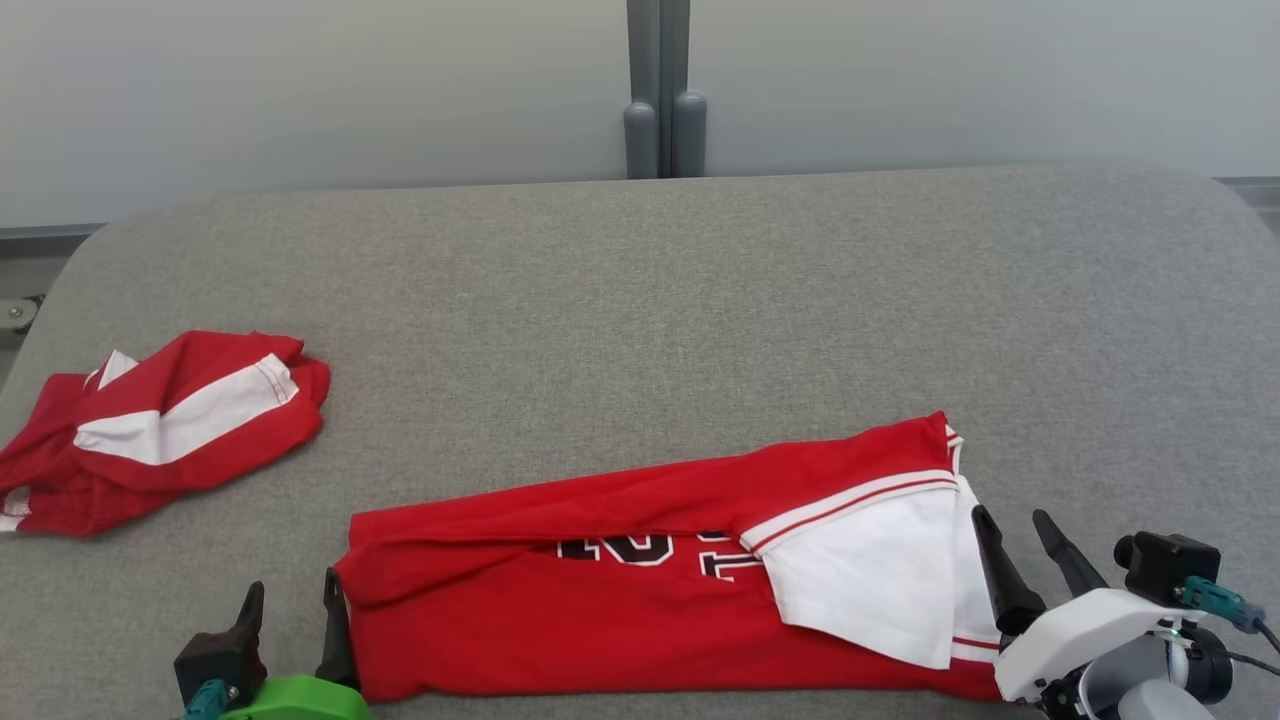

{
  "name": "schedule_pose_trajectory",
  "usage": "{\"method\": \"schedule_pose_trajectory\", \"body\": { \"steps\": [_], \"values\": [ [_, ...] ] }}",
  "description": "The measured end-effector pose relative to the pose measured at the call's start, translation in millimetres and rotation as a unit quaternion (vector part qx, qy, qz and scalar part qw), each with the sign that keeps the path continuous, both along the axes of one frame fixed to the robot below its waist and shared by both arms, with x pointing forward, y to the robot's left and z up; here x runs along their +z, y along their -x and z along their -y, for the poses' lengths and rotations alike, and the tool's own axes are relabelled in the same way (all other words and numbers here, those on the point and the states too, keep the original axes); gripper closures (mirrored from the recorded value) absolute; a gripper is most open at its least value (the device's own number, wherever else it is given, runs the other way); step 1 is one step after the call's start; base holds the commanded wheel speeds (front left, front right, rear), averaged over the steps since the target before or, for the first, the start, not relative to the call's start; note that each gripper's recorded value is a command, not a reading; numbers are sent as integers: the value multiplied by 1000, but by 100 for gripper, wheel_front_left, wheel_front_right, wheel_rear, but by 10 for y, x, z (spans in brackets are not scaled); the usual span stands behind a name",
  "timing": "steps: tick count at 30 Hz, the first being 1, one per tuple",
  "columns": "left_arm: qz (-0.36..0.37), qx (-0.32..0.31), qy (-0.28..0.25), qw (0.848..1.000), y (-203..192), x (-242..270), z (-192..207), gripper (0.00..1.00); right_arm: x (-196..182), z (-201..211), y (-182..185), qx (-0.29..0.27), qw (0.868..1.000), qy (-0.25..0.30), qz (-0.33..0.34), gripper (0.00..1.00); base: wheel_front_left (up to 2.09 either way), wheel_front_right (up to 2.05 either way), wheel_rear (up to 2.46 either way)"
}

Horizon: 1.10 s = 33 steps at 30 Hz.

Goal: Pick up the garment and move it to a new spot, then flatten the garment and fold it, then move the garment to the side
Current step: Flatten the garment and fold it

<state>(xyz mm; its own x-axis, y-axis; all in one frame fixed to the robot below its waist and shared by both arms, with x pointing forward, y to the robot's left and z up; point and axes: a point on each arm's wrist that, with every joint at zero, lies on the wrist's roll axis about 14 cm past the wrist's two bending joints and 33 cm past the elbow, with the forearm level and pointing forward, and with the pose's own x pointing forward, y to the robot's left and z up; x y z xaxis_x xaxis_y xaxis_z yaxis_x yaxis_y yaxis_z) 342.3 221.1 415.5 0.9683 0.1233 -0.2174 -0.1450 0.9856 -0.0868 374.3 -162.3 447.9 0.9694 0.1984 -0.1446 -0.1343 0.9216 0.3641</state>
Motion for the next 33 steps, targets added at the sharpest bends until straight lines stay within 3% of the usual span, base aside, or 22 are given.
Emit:
{"method": "schedule_pose_trajectory", "body": {
  "steps": [10,14,21,22,23,24,25,33],
  "values": [
    [-6,3,2,1000,94,-43,-8,0,-352,-61,-236,11,997,49,-66,0,0,0,0],
    [-12,15,5,1000,135,-82,-68,0,-650,-199,-161,29,990,49,-128,0,0,0,0],
    [-10,17,9,1000,138,-70,-69,0,-743,-432,-166,46,987,18,-152,0,0,0,0],
    [-9,16,9,1000,132,-65,-62,0,-747,-477,-159,53,987,17,-153,8,0,0,0],
    [-9,14,9,1000,127,-63,-52,0,-753,-512,-150,58,986,15,-155,52,0,0,0],
    [-9,13,10,1000,121,-63,-40,0,-755,-534,-148,61,986,14,-156,72,0,0,0],
    [-8,11,10,1000,112,-59,-30,0,-759,-549,-145,65,985,14,-157,100,0,0,0],
    [-5,-2,11,1000,68,-45,50,0,-732,-341,-248,38,990,20,-134,100,0,0,0]
  ]
}}
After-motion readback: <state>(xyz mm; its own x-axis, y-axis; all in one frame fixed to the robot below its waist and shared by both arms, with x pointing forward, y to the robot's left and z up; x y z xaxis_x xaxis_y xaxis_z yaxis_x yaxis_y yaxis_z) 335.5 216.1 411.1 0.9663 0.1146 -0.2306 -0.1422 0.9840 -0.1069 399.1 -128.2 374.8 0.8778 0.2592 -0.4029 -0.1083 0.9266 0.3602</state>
